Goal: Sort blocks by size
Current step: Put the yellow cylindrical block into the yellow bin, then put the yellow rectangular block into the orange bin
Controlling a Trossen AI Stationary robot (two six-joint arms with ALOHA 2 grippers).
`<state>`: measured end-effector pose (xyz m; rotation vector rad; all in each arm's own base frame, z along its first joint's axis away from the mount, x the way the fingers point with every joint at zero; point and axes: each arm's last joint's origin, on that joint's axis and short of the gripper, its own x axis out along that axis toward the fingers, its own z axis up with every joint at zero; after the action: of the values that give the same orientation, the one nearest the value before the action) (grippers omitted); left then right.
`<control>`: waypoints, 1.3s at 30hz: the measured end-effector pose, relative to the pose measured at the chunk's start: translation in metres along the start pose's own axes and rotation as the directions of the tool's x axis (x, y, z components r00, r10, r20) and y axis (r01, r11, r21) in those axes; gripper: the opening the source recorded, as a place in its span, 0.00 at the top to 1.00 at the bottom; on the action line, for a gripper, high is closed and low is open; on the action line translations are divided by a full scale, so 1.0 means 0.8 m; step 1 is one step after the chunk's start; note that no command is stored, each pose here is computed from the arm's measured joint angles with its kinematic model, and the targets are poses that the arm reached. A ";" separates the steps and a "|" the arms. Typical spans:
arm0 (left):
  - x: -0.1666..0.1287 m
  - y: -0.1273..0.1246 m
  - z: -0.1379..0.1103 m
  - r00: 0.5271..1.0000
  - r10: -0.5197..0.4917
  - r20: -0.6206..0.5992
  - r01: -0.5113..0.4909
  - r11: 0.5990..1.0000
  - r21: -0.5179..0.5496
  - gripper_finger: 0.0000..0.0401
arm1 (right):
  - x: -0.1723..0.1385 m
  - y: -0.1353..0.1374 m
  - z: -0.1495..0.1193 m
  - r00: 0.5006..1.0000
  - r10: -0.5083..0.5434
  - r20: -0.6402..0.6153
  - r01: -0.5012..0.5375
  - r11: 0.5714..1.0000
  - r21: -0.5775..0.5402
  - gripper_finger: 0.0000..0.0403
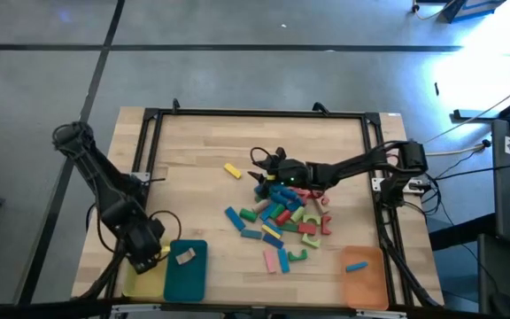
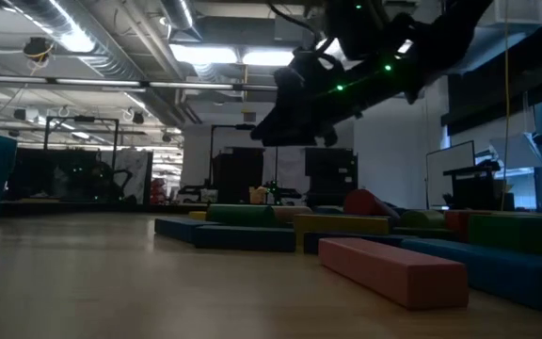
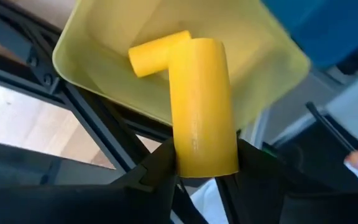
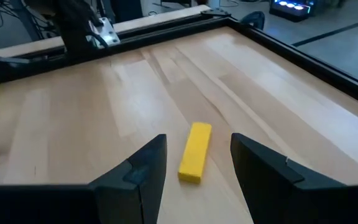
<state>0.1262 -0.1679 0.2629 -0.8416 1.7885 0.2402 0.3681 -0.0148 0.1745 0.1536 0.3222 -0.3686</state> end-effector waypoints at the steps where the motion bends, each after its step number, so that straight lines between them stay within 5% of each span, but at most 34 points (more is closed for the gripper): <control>1: 0.004 -0.002 0.000 1.000 0.014 0.001 -0.014 1.000 -0.015 0.66 | 0.004 0.002 0.002 1.000 0.001 0.004 -0.001 1.000 0.001 0.55; 12: 0.037 -0.015 0.008 0.991 0.132 0.002 -0.132 0.991 -0.012 0.52 | 0.042 0.020 0.024 0.999 -0.009 -0.047 0.007 1.000 -0.029 0.55; 21: 0.038 -0.016 0.008 0.991 0.133 0.004 -0.130 0.964 0.233 0.50 | 0.065 0.028 0.045 0.990 -0.047 -0.133 0.039 0.998 -0.057 0.53; 32: 0.038 -0.017 0.011 0.989 0.124 0.075 -0.138 0.963 0.231 0.51 | 0.077 -0.001 0.052 0.955 -0.125 -0.267 0.152 0.985 0.080 0.48; 39: 0.038 -0.017 0.012 0.986 0.123 0.109 -0.146 0.962 0.230 0.51 | 0.087 -0.001 0.044 0.960 -0.100 -0.262 0.130 0.986 0.101 0.48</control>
<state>0.1373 -0.1853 0.2350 -0.5310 1.7468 0.1476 0.4393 -0.0460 0.1843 0.2999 0.5674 -0.4846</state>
